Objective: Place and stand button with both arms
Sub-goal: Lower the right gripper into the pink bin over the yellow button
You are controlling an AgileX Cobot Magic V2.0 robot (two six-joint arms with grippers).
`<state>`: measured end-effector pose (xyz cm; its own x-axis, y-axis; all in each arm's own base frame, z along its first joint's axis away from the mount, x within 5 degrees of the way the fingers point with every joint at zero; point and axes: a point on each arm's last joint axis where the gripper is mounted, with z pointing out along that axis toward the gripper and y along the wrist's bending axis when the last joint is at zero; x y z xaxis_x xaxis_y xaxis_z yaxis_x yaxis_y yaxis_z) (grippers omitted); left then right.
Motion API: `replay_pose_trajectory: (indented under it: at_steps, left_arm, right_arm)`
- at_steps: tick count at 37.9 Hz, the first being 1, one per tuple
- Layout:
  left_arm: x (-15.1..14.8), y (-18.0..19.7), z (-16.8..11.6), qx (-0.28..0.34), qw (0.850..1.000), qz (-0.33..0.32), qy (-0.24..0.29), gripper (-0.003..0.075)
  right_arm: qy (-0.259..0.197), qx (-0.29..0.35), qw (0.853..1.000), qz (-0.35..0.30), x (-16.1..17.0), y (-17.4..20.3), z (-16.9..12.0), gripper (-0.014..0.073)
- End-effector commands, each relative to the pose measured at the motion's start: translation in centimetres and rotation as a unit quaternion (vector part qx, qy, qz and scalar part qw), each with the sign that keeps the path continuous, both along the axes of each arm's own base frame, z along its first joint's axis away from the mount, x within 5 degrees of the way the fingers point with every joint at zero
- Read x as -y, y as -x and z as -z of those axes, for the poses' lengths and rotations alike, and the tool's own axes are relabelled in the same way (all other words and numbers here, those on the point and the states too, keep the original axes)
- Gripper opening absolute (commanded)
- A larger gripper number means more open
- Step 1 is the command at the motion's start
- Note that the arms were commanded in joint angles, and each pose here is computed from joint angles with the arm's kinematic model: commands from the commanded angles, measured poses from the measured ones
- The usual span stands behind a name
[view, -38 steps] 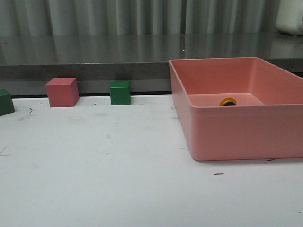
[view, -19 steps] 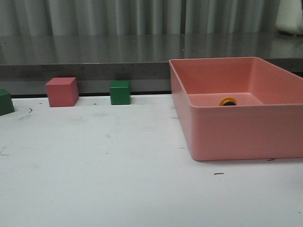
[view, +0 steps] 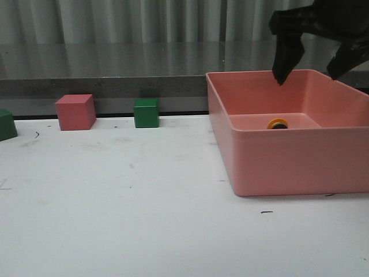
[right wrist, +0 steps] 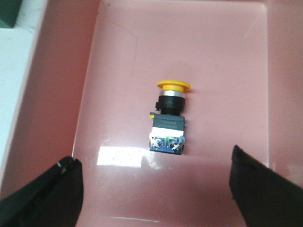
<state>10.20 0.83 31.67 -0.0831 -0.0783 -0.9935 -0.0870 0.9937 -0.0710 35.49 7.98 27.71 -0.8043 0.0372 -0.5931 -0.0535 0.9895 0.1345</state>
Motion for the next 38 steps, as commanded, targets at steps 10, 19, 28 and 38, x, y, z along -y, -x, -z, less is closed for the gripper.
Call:
replay_pose_trajectory:
  at_steps: [10,19,28,38]
  left_arm:
    - [0.0,-0.1,-1.8,0.055,0.998,0.0,-0.002,0.0546]
    - [0.0,-0.1,-1.8,0.055,0.998,0.0,-0.002,0.0546]
    - [0.0,-0.1,-1.8,0.054,0.999,0.0,-0.002,0.0546]
    - [0.0,-0.1,-1.8,0.054,0.999,0.0,-0.002,0.0546]
  right_arm:
    - [-0.014,-0.045,0.998,0.033,-1.2,-6.3,1.9,0.0642]
    - [-0.016,-0.085,0.995,0.05,-1.7,-8.5,5.1,0.0642]
    - [-0.013,-0.097,0.994,0.053,-1.7,-9.3,6.5,0.0637]
    - [-0.013,-0.102,0.993,0.062,-0.9,-9.4,6.4,0.0337]
